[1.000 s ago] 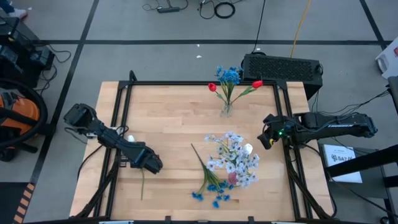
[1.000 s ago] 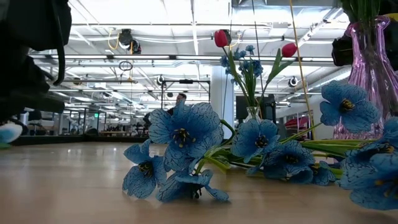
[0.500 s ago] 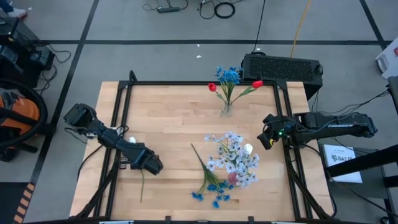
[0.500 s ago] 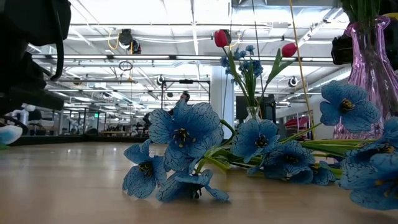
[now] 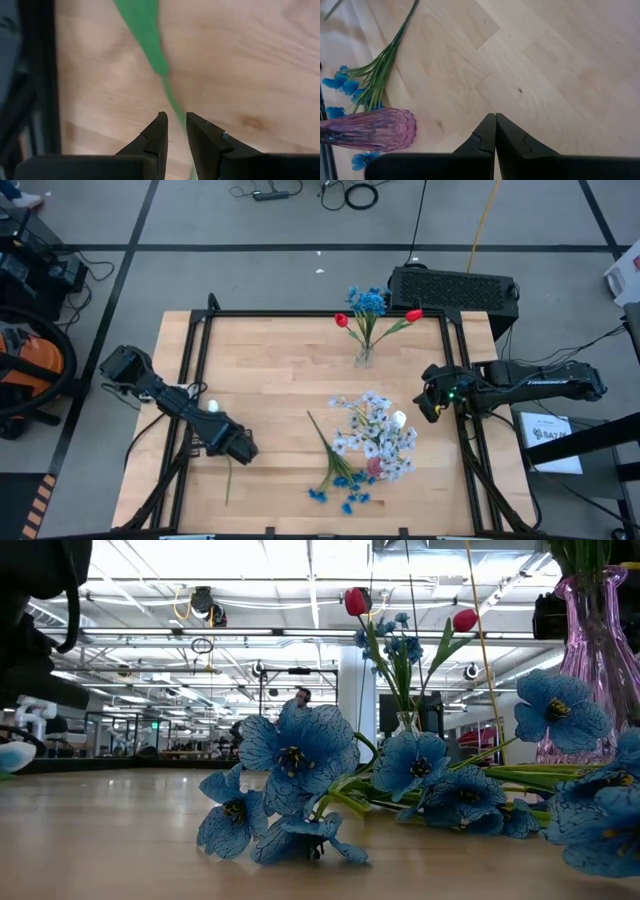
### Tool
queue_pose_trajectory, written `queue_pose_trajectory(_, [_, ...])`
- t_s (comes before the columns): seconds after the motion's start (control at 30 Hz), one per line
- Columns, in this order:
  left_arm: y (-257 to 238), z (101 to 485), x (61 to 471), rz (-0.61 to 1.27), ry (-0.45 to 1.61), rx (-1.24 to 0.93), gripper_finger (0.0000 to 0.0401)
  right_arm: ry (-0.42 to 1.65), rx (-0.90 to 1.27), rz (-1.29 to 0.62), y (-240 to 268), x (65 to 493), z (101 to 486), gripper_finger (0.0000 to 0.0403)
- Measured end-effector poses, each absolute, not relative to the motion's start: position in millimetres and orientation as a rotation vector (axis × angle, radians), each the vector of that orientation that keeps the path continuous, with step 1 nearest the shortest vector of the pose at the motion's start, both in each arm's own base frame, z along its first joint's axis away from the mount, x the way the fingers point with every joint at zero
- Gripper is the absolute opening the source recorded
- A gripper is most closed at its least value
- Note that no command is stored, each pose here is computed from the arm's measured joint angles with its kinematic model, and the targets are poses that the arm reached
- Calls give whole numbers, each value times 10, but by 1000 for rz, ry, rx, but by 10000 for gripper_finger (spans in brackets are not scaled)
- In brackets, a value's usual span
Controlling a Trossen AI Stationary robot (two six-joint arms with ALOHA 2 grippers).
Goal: Sort flowers into vase by color
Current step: Put the white flower into the violet transparent vase
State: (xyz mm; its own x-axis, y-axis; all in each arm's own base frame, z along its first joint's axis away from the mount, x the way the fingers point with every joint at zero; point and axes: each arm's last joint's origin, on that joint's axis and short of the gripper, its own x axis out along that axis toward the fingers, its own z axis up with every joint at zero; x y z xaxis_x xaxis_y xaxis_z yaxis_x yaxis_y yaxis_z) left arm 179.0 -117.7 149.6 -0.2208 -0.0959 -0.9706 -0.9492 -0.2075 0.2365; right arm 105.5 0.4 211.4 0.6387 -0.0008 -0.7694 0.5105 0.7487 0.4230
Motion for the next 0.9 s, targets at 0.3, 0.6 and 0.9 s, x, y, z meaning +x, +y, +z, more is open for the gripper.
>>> queue_pose_trajectory(0.3, [-1172,1295,1792,1529,1319,-1267,77,845,631,-293,5,1055,2114,0])
queue_pose_trajectory(0.6, [-1233,1325,1927,1484,1276,-1255,27,845,581,-264,6,1060,2117,0])
queue_pose_trajectory(0.9, [-1267,1687,2350,1230,689,-1170,4,827,542,-248,4,1076,2129,0])
